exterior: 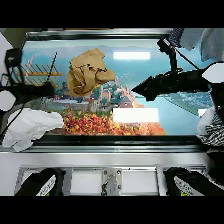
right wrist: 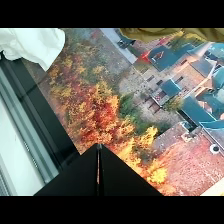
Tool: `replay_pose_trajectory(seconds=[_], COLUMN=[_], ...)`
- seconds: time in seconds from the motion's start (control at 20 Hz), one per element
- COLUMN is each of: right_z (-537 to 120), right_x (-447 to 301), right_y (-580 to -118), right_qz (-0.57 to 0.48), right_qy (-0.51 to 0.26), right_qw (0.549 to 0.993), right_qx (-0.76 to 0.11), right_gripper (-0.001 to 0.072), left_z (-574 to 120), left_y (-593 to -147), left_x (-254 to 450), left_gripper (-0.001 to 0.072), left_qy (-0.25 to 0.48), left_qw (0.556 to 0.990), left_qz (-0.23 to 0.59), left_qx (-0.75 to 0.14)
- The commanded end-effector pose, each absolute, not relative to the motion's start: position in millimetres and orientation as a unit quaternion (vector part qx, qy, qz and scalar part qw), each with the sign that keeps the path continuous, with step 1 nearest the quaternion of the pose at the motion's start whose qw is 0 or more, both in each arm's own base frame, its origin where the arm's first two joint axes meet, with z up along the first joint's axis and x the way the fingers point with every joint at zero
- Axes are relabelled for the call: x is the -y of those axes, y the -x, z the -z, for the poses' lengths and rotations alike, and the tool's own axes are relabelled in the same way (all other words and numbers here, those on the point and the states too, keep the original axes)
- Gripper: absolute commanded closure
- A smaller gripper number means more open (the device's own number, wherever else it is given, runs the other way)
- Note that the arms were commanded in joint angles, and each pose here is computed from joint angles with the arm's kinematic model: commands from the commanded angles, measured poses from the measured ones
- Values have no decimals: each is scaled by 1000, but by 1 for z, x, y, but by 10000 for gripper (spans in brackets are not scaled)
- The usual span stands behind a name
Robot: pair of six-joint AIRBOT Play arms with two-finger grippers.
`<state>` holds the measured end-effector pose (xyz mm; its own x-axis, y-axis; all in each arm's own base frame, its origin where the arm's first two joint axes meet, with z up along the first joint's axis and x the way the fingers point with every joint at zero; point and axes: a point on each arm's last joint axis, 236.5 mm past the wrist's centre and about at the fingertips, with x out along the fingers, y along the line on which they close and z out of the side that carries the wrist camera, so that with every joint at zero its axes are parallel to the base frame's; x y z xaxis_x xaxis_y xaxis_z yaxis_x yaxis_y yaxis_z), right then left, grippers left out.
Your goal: Fold the clothes and pants, and hang the long-sleeved shirts on hangers.
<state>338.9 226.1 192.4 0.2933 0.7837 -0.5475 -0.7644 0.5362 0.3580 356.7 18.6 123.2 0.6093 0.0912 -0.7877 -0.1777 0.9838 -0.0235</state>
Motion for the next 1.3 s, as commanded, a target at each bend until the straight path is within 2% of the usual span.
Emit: replay_pose_trajectory(seconds=[0.0,0.15,0.3,0.5,0.65,0.7,0.75,0.8,0.9,1.05,1.25], right_z=[-192,-192,-192,-192,-191,-191,-191,-191,-191,-191,-192], right_x=[-226,-226,-226,-226,-226,-226,-226,-226,-226,-226,-226], right_y=[-339,-339,-339,-339,-339,-339,-339,-339,-339,-339,-340], right_qz=[-482,-482,-482,-482,-482,-482,-482,-482,-482,-482,-481], right_qy=[-14,-14,-14,-14,-14,-14,-14,-14,-14,-14,-15], right_qw=[804,803,803,803,803,803,803,803,803,803,804], right_qx=[-349,-350,-350,-350,-350,-350,-350,-350,-350,-350,-349], right_gripper=[689,689,690,689,689,689,689,690,689,689,689], left_z=[-55,-1,37,89,113,116,115,111,82,-2,-134], left_y=[-299,-261,-242,-245,-243,-243,-244,-247,-259,-283,-297], left_x=[-136,-185,-202,-181,-166,-163,-160,-159,-154,-126,-27], left_gripper=[10,10,9,10,18,219,481,693,690,690,690], left_qy=[111,156,178,222,228,227,225,220,205,163,85], left_qw=[829,798,776,742,720,717,718,724,751,807,905], left_qz=[-235,-303,-328,-289,-270,-266,-263,-260,-252,-214,-77], left_qx=[-496,-496,-508,-562,-597,-603,-604,-600,-576,-526,-409])
